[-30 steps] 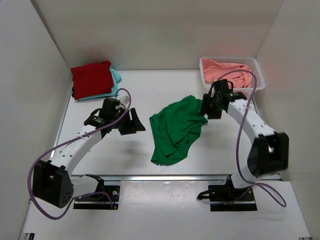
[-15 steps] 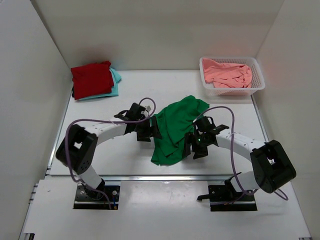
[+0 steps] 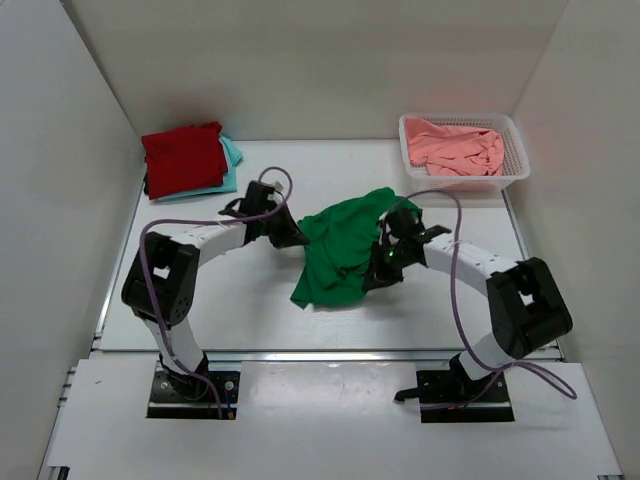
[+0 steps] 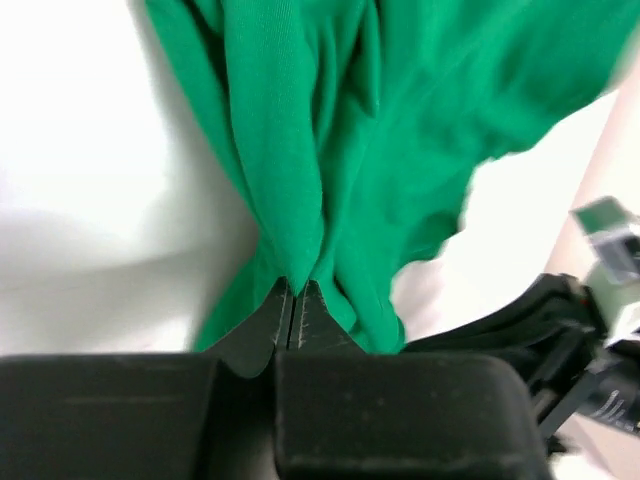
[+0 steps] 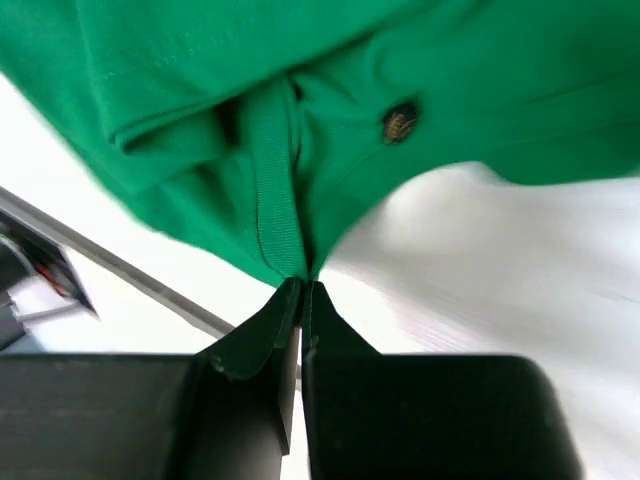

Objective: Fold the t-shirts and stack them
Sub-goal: Flatten out the tshirt

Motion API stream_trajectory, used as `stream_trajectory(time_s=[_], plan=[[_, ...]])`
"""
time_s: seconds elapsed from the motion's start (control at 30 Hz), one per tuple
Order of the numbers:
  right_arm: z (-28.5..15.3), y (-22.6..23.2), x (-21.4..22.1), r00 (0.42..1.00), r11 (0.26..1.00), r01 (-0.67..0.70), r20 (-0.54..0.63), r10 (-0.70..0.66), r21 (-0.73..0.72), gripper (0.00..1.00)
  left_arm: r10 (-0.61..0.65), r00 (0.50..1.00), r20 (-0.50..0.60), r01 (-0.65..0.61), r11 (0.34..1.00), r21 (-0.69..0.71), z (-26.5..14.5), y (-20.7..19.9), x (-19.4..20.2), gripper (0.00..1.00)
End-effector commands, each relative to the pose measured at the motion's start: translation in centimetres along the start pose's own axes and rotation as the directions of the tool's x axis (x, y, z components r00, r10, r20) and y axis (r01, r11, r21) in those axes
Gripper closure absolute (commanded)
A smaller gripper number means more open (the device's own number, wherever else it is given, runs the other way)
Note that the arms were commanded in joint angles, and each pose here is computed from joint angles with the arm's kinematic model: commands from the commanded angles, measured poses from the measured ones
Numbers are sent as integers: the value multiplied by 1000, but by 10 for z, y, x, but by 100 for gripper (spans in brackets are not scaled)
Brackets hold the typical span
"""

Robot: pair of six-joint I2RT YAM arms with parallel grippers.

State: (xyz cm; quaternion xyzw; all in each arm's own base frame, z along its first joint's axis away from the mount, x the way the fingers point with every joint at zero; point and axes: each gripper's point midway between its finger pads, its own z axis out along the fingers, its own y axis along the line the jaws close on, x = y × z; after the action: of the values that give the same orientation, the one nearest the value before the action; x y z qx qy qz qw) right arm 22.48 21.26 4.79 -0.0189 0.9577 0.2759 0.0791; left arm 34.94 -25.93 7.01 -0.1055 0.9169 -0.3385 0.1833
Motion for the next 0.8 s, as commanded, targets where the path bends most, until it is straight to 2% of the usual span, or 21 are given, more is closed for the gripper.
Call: stream_trajectory(time_s=[0.0,0.03,0.1,0.13,0.2,0.27,0.33,0.4,0.43,0.5,0.53,0.63,0.7,0.73,0.77], plan=[[-73,-6,-47,986,996,51,156,-63,80,100,-48,980,194,15,986,168,-84,-45,-74,100],[-93,-15,-54,981,995,24,190,-41,93,100,-86,963,255,41,983,179,-110,-37,-97,100],[-130,-41,-63,963,992,-60,268,27,115,100,-126,943,307,72,981,182,-140,-34,-111,100],[-133,-51,-53,969,987,-92,241,59,130,100,-131,934,332,74,981,179,-152,-35,-113,100],[-147,-73,-49,959,972,-144,269,90,188,100,-173,908,380,136,983,123,-170,-22,-116,100],[-150,-90,-38,954,950,-193,274,123,244,100,-191,894,406,154,981,121,-180,-23,-114,96],[-150,-98,-31,941,936,-259,282,189,237,100,-197,881,431,162,980,116,-191,-25,-117,92],[-161,-101,-39,917,932,-289,344,204,218,100,-193,869,456,139,979,150,-202,-37,-126,87],[-165,-95,-45,911,944,-274,365,193,184,100,-197,873,445,137,977,163,-200,-39,-126,84],[-159,-83,-52,925,965,-223,344,163,141,100,-233,885,403,164,966,199,-191,-40,-122,87],[-156,-73,-58,927,975,-196,343,151,102,100,-256,884,390,181,959,219,-189,-41,-120,96],[-126,-21,-67,955,997,-63,287,71,-37,100,-292,895,337,218,946,241,-179,-38,-104,100],[-99,17,-67,968,983,-59,231,100,-176,99,-296,894,336,222,944,243,-179,-38,-98,100],[-89,40,-70,970,961,-38,221,101,-273,94,-301,895,329,232,944,233,-179,-32,-95,100],[-82,57,-75,968,940,-24,227,107,-342,83,-307,891,334,233,941,244,-184,-35,-95,99]])
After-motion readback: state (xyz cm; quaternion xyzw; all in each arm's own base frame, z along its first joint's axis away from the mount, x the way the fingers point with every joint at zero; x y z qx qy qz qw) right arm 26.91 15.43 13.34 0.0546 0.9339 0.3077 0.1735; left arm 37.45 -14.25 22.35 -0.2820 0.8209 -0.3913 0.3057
